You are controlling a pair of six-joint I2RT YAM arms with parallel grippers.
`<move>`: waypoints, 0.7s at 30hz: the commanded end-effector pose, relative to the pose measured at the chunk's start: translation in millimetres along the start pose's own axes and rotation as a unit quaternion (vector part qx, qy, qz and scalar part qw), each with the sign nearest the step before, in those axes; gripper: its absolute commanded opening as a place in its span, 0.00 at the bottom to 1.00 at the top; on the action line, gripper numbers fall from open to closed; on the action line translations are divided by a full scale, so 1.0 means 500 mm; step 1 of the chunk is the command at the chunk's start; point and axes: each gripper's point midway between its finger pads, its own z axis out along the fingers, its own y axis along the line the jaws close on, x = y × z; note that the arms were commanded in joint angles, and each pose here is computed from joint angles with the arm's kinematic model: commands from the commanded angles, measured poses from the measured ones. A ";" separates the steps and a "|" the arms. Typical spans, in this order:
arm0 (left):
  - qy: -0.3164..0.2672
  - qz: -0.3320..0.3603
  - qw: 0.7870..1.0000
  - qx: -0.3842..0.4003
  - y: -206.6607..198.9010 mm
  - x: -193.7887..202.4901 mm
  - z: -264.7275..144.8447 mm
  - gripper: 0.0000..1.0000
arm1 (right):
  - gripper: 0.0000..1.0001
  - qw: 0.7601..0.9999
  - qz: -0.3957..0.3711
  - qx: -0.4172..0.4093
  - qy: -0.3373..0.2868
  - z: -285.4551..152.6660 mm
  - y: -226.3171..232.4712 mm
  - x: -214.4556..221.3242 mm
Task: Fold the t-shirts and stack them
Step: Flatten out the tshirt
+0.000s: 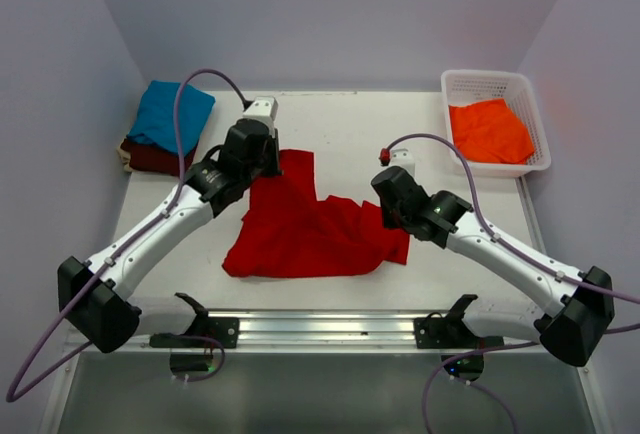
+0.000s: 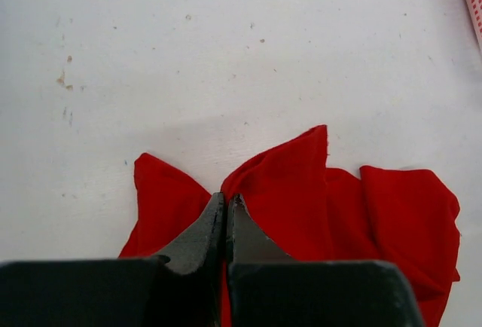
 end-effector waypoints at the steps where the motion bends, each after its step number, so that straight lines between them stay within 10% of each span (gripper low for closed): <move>1: 0.020 -0.011 1.000 -0.015 0.013 0.021 -0.011 0.00 | 0.00 0.999 0.015 -0.007 -0.028 -0.009 0.009 -0.042; 16: 0.259 -0.043 0.956 0.132 -0.173 0.503 -0.237 0.01 | 0.00 0.999 0.011 0.007 -0.035 -0.013 -0.007 -0.048; 21: 0.233 -0.009 0.968 0.091 -0.161 0.506 -0.261 0.93 | 0.24 1.000 0.008 0.002 -0.025 -0.007 0.005 -0.047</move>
